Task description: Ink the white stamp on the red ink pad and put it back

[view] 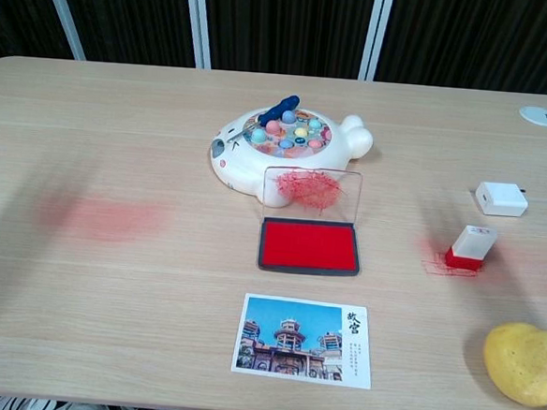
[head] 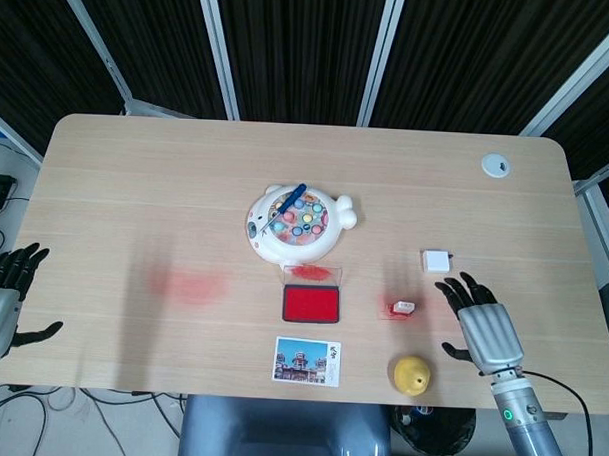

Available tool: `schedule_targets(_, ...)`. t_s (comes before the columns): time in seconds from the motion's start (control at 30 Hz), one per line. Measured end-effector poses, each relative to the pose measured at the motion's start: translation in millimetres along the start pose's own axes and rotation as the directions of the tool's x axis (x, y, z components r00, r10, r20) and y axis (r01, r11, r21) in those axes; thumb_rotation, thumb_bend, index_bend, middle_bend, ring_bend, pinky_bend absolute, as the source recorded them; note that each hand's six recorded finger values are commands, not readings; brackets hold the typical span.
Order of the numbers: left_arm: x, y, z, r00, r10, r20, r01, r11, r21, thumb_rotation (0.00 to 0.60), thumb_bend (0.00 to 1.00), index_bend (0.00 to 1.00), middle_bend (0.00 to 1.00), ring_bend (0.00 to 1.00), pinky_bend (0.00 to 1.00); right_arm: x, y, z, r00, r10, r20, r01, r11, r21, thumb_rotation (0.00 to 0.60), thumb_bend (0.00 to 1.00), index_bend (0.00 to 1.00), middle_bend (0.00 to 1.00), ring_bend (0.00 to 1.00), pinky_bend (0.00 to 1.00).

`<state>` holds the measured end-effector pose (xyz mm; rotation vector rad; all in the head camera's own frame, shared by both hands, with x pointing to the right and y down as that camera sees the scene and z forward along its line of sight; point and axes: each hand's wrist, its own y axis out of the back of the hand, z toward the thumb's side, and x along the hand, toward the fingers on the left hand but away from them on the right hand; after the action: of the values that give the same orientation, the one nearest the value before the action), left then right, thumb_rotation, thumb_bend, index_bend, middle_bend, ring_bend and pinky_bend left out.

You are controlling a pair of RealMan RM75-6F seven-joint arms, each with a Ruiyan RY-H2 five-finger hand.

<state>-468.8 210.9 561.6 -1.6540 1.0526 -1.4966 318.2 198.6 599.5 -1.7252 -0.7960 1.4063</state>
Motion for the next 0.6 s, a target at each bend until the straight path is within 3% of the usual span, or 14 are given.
schedule_targets(0.23,1,-1,-2,1.0,-0.019,-0.01,0.019,1.0,-0.008,0.6,0.0,0.0,0.0,0.0,0.0,-30,-8,29,0.999,0.033,-0.018,-0.033,0.999,0.014,0.6,0.22,0.38,0.34,0.21,0.25)
schedule_targets(0.6,2,0,-2,0.999,-0.036,-0.012,0.036,0.999,-0.026,0.6,0.0,0.0,0.0,0.0,0.0,-49,-40,45,0.992,0.124,0.026,-0.125,0.991,0.042,0.6,0.29,0.38,0.34,0.22,0.25)
